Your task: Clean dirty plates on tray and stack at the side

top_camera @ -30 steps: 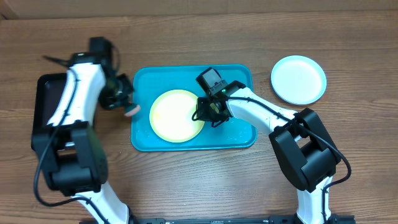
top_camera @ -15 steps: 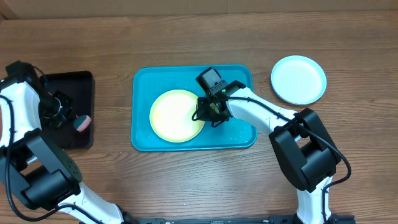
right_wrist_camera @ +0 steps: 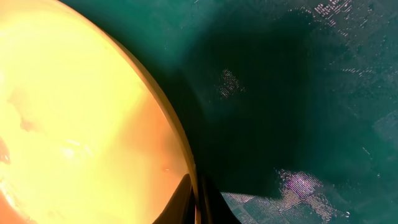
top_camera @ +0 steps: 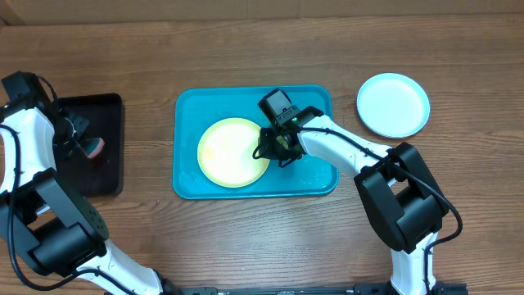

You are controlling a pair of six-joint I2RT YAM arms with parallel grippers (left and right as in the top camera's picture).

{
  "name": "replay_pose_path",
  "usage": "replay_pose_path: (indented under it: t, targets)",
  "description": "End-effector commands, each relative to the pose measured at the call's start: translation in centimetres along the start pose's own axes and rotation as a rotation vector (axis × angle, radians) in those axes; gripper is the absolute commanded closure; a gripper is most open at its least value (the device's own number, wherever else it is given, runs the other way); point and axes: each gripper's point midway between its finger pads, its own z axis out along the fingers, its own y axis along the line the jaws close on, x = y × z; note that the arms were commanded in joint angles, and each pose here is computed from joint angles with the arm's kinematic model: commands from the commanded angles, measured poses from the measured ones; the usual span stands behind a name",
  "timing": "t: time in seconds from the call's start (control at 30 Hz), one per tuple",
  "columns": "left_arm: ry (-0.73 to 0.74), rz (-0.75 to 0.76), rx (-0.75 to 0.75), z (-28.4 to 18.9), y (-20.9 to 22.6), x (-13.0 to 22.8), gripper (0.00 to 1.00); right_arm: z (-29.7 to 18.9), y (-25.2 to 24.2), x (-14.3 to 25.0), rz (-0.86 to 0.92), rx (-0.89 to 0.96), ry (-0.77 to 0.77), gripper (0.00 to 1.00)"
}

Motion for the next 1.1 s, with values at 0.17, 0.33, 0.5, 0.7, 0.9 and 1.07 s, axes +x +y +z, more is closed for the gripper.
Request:
replay_pose_path:
  t: [0.17, 0.33, 0.5, 0.7, 0.9, 1.07]
  targets:
    - [0.06, 0.024, -0.105, 4.2, 1.8, 1.0, 0.96, 1.4, -3.3, -0.1, 0.019, 0.119, -0.012, 0.96]
    - [0.074, 0.032, -0.112, 5.4, 1.9, 1.2, 0.92, 1.4, -3.2, -0.1, 0.019, 0.118, -0.014, 0.96]
    - [0.061, 0.072, -0.102, 5.4, 1.7, 0.8, 0.92, 1.4, -3.4, -0.3, 0.019, 0.127, -0.021, 0.96]
    - [0.044, 0.07, -0.092, 4.6, 1.2, 0.1, 0.91, 1.4, -3.4, -0.3, 0.019, 0.127, -0.021, 0.96]
    - [0.083, 0.108, -0.126, 4.6, 2.0, 1.0, 0.96, 1.4, -3.4, -0.3, 0.019, 0.127, -0.021, 0.96]
    - [0.129, 0.111, -0.158, 7.1, 3.3, 3.0, 0.95, 1.4, -3.5, -0.1, 0.02, 0.132, -0.015, 0.96]
